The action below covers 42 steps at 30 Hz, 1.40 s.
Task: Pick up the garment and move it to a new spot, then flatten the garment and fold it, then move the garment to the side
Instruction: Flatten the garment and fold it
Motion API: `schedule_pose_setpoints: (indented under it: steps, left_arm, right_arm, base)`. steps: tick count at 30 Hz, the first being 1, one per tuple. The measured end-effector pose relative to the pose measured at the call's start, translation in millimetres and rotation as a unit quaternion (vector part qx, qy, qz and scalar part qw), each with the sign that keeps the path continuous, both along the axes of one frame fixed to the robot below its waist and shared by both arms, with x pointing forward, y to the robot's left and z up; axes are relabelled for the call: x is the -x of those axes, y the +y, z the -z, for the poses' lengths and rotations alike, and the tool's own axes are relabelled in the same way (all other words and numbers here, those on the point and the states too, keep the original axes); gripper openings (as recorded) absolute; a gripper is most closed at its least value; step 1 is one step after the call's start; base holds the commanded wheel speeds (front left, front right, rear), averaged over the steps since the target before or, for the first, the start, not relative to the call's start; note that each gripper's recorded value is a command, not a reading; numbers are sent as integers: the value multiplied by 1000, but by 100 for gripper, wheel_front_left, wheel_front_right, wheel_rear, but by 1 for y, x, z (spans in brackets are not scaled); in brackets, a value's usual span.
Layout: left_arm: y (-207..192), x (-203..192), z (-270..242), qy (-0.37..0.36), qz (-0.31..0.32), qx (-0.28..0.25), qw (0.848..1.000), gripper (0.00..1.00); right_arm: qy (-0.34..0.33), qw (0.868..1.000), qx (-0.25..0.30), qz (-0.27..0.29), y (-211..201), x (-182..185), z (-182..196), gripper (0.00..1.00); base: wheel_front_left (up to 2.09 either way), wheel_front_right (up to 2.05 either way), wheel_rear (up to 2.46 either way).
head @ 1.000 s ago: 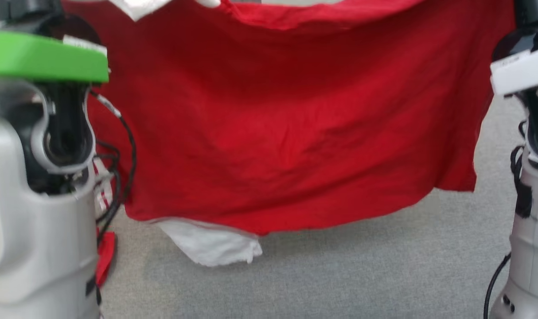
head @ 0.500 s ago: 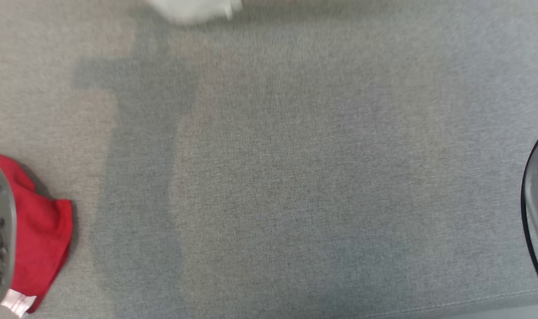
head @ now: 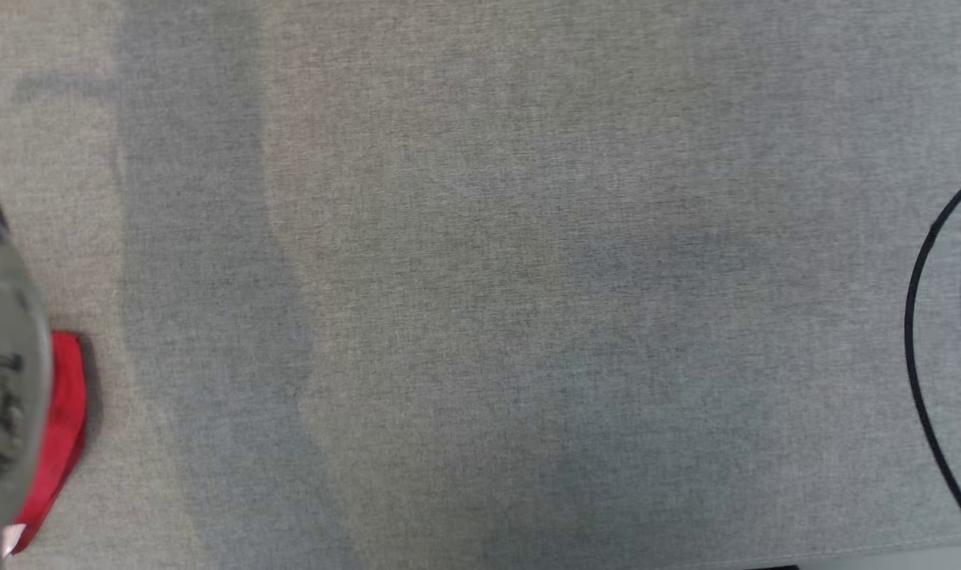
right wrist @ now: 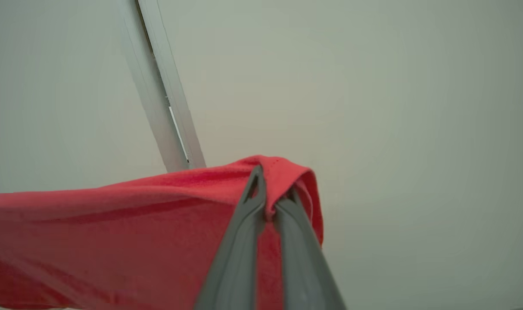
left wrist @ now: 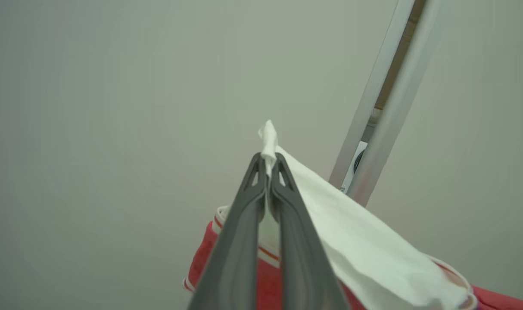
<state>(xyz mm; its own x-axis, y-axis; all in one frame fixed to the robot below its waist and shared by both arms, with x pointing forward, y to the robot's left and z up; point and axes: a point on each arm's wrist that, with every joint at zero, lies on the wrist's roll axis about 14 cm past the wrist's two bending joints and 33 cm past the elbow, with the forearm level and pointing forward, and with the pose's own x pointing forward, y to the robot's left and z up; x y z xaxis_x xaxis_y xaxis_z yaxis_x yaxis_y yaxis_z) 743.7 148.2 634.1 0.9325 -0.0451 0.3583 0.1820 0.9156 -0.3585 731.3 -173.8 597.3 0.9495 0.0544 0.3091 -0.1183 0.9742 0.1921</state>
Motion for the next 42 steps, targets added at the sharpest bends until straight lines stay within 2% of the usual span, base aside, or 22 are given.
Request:
schedule_pose_setpoints:
  steps: [4, 10, 13, 19, 31, 42]
  left_arm:
    - [6, 15, 71, 72, 3, -7, 997, 0]
    - [22, 69, 143, 152, -6, -20, 988, 0]
    - [27, 103, 168, 187, -6, -29, 982, 0]
    - [31, 172, 198, 241, 4, -62, 969, 0]
    - [24, 274, 189, 261, 74, -138, 953, 0]
    - [25, 356, 184, 282, 109, -138, 943, 0]
  right_arm:
    - [82, 997, -5, -11, 6, 14, 76, 0]
    - [176, 984, -5, -29, 11, 59, 144, 0]
    - [214, 976, 0, -35, 8, 85, 162, 0]
    - [274, 959, 30, -64, 5, 135, 172, 0]
    - [344, 927, 98, -114, -14, 216, 156, 0]
    - [433, 882, 99, -160, -23, 295, 167, 0]
  base:
    - [0, 0, 0]
    - [0, 0, 0]
    - [0, 0, 0]
    - [0, 0, 0]
    - [0, 0, 0]
    - [0, 0, 0]
